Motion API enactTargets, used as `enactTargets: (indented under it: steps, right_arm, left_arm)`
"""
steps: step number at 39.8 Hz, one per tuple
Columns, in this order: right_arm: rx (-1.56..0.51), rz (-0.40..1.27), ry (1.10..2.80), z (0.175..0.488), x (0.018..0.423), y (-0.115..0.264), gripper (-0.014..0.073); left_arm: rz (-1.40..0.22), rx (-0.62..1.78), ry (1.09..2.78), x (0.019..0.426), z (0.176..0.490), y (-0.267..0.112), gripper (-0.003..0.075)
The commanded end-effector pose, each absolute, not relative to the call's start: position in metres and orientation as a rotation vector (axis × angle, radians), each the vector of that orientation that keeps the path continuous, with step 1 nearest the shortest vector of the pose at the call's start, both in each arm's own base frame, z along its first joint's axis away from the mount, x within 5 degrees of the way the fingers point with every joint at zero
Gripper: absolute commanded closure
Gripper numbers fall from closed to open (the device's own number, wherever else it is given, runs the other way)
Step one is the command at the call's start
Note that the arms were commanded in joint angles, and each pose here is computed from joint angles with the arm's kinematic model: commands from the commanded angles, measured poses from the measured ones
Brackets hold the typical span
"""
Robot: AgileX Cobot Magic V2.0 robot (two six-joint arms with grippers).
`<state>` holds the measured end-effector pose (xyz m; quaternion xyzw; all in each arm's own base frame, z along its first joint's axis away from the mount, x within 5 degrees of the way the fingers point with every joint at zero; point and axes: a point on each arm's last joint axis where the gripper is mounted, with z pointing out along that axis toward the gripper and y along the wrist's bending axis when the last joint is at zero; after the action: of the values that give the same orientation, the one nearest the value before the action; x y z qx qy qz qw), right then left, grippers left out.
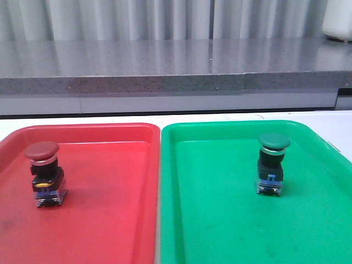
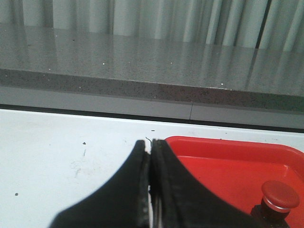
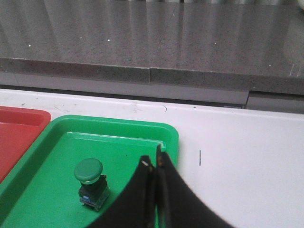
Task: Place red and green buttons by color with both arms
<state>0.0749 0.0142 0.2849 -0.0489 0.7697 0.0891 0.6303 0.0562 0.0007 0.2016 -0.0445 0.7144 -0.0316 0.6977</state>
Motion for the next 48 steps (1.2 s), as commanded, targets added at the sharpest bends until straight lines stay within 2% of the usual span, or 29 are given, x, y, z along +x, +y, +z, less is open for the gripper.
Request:
enactTargets:
  steps: [1, 8, 12, 19, 25, 48]
  right_arm:
    - [-0.135, 0.200, 1.666, 0.300, 0.075, 0.015, 0.0720]
    - [-0.183, 0.168, 1.659, 0.288, 0.078, 0.017, 0.0720]
    - [-0.195, 0.164, 1.621, 0.271, 0.078, 0.018, 0.0720]
    - [-0.157, 0.056, 1.509, 0.237, 0.070, 0.010, 0.0720]
    - [-0.103, 0.007, 1.511, 0.208, 0.062, 0.004, 0.0720]
    - [-0.077, -0.016, 1.505, 0.205, 0.055, 0.002, 0.0720]
  left_arm:
    - [-0.077, -0.107, 1.509, 0.056, 0.203, 0.001, 0.0740]
    - [-0.077, -0.107, 1.509, 0.056, 0.203, 0.001, 0.0740]
    - [-0.077, -0.107, 1.509, 0.056, 0.203, 0.001, 0.0740]
    - [-0.077, -0.107, 1.509, 0.056, 0.203, 0.001, 0.0740]
    - [-0.077, -0.107, 1.509, 0.056, 0.203, 0.001, 0.0740]
    - [-0.077, -0.107, 1.511, 0.056, 0.203, 0.001, 0.0740]
